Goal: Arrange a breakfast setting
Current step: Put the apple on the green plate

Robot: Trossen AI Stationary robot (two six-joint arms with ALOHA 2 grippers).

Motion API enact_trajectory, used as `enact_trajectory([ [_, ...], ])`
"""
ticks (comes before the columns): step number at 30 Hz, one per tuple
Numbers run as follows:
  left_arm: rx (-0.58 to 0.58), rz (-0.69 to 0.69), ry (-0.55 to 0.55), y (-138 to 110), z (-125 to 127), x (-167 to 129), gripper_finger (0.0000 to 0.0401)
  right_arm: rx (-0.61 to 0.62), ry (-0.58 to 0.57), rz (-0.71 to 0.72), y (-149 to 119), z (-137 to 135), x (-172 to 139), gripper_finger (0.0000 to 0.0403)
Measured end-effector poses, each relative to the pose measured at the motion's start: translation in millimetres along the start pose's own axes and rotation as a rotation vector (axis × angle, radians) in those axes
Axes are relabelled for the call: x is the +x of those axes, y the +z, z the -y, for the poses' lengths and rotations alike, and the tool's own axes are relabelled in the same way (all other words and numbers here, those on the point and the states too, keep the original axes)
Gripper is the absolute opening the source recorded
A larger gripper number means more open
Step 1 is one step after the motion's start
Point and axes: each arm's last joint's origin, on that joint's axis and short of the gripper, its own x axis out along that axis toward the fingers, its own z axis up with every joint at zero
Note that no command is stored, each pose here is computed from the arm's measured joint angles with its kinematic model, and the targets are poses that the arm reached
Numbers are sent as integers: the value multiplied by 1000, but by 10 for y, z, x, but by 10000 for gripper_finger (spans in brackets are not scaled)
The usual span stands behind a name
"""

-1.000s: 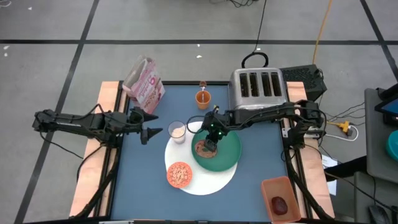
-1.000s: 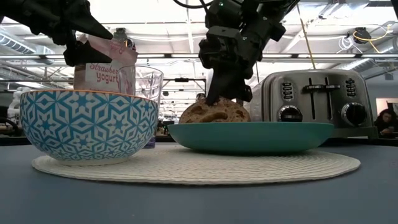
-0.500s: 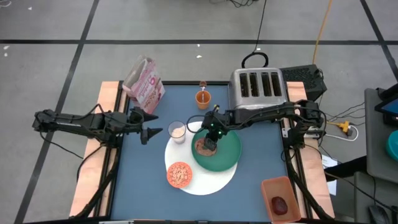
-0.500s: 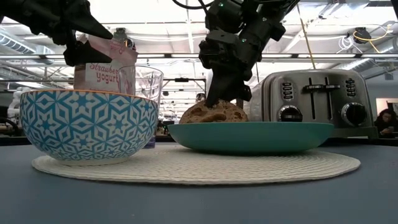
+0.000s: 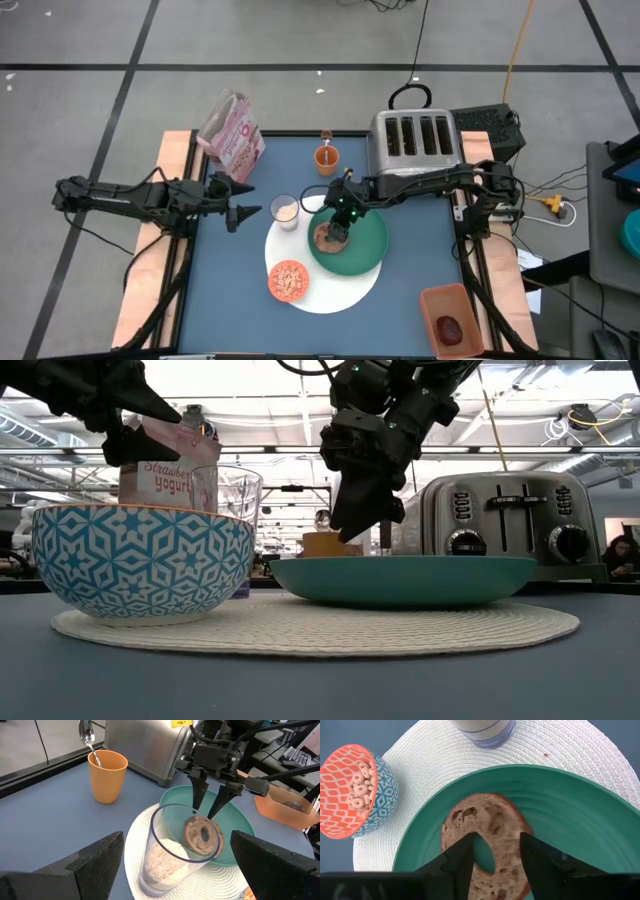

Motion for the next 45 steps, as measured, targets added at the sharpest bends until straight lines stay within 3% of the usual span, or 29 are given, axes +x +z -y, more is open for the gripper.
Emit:
enact_trajectory([
  [23, 0, 0, 0, 0, 0, 0, 370, -1, 1, 0, 0, 0, -1, 205],
  [40, 0, 0, 0, 0, 0, 0, 370, 0, 2, 0, -1, -1, -2, 203],
  [45, 2, 0, 0, 0, 0, 0, 370, 0, 2, 0, -1, -1, -2, 233],
])
